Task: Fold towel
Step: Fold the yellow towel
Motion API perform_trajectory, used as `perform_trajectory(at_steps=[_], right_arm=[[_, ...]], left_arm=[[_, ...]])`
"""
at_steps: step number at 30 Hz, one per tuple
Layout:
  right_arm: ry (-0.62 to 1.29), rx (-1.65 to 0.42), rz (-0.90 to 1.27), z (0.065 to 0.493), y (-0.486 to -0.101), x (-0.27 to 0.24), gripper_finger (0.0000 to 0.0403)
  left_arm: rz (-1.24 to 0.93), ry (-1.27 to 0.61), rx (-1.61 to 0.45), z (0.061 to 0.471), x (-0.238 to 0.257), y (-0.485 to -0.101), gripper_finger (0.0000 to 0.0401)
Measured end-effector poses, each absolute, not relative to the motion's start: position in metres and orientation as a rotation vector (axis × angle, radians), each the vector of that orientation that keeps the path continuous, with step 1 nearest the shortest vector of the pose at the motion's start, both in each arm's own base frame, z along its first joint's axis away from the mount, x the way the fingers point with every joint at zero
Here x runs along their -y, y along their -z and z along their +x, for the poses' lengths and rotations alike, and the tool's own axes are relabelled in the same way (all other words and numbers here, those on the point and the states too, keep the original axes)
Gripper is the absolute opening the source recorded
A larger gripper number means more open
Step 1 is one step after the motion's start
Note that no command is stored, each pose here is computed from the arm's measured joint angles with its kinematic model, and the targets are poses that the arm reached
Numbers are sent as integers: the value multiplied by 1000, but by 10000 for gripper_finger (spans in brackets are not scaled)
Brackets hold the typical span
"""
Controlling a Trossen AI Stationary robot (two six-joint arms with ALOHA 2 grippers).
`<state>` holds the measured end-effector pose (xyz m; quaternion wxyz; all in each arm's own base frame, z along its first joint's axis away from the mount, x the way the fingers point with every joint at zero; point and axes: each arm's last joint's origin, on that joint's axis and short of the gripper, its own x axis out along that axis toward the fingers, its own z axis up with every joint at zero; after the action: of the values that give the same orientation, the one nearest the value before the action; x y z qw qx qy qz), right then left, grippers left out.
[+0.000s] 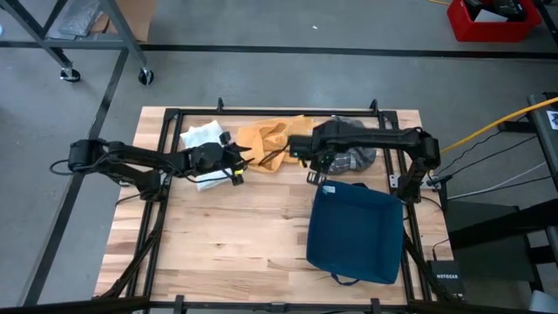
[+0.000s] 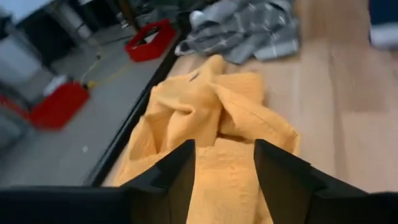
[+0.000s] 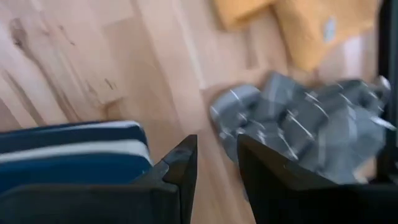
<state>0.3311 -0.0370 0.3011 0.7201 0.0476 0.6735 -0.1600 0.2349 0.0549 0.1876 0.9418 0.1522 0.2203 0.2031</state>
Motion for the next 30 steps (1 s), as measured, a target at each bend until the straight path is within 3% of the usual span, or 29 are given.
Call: perform_trajectory(at_steps=[6, 14, 20, 30], right_arm=[[325, -1445, 87, 338, -290, 26, 117], [238, -1397, 171, 344, -291, 21, 117], [210, -1369, 193, 347, -291, 20, 117], [202, -1296, 197, 353, -293, 21, 117]], left_arm=[[561, -281, -523, 261, -67, -187, 151], [550, -144, -659, 291, -88, -192, 145], [655, 19, -831, 293, -88, -189, 145], [818, 51, -811, 294, -95, -193, 145]])
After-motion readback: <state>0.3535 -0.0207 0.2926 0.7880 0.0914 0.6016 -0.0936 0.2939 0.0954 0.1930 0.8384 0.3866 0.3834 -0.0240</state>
